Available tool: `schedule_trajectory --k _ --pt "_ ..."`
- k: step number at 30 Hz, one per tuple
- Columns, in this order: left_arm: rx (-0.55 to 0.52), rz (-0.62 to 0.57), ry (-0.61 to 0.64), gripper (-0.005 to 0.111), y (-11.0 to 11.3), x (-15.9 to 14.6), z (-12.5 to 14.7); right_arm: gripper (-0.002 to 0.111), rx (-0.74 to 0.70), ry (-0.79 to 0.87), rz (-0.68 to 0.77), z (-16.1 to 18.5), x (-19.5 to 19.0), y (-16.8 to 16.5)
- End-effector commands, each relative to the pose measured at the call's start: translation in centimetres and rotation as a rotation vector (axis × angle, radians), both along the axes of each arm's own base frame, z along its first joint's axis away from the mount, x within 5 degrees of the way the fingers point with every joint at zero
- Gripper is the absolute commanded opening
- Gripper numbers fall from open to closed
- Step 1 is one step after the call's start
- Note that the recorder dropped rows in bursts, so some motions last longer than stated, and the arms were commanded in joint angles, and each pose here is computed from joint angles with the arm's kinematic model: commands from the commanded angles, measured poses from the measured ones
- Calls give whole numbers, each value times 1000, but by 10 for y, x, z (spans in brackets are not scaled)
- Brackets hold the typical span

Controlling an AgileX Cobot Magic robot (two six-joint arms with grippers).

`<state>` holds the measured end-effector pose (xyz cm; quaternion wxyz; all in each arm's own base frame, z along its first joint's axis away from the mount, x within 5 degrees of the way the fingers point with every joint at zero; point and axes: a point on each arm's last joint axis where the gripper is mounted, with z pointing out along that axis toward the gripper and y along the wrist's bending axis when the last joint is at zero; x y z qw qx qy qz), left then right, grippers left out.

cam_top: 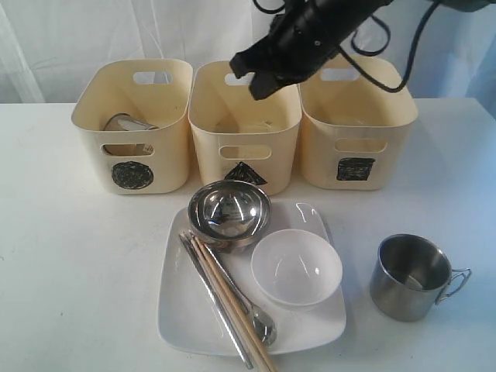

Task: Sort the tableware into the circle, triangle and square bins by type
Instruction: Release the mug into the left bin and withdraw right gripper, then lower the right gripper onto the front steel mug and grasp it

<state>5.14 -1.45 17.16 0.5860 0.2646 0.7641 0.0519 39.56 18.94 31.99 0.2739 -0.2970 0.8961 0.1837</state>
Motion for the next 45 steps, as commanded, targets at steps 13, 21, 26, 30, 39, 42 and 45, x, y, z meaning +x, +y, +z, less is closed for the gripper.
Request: schedule_trajectory --k 13,21,26,30,39,42,45 --pt "-6 -3 -2 0 0 0 -1 0 -285 288 -157 -10 -96 -63" --pt "-6 -3 -2 0 0 0 -1 23 -490 413 -287 -59 -106 -105" --pt "-6 -3 -2 0 0 0 -1 55 -573 446 -294 -74 -112 -119" --pt "-6 -3 -2 0 0 0 -1 55 -681 408 -281 -83 -113 -129" --pt "-6 -3 -2 0 0 0 -1 55 -666 393 -261 -113 -98 -123" --pt "-6 -3 -2 0 0 0 -1 55 -666 418 -258 -120 -97 -122" --pt "-6 -3 -2 0 0 0 -1 55 -664 434 -257 -124 -96 -121"
